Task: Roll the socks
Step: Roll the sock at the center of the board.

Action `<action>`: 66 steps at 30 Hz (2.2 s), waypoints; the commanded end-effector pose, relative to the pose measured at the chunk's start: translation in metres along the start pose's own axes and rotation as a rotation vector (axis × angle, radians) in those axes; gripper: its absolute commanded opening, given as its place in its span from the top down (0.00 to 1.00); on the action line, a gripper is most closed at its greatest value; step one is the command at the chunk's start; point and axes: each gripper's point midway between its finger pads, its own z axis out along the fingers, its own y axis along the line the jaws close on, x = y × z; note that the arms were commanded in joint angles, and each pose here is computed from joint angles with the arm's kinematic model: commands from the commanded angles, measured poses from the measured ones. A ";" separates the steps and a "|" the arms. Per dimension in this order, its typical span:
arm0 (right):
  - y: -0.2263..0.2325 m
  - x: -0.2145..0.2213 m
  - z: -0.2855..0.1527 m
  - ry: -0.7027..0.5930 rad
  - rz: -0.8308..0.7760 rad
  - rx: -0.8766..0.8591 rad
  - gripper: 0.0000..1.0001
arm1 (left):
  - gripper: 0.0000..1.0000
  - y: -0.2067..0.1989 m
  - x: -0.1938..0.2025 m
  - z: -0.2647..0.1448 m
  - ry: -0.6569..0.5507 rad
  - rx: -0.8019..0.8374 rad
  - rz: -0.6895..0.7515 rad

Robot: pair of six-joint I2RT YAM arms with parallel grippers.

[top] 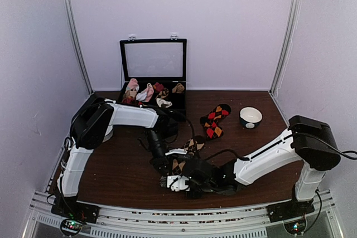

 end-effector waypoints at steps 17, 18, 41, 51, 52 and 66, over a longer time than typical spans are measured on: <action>-0.012 0.008 -0.007 0.027 0.789 -0.395 1.00 | 0.36 -0.012 0.012 -0.085 -0.184 -0.356 0.182; -0.014 0.008 -0.006 0.031 0.831 -0.414 1.00 | 0.38 -0.012 0.012 -0.083 -0.181 -0.359 0.193; -0.018 0.068 0.022 0.268 1.341 -0.486 1.00 | 0.40 0.007 -0.017 -0.043 -0.036 -0.444 0.410; -0.019 0.070 0.025 0.273 1.359 -0.482 1.00 | 0.59 0.011 -0.024 -0.031 -0.002 -0.435 0.461; -0.020 0.069 0.025 0.271 1.364 -0.484 1.00 | 0.62 0.013 -0.023 -0.027 0.008 -0.432 0.460; -0.026 0.062 0.022 0.226 1.388 -0.521 1.00 | 0.82 0.036 -0.009 -0.012 0.073 -0.440 0.397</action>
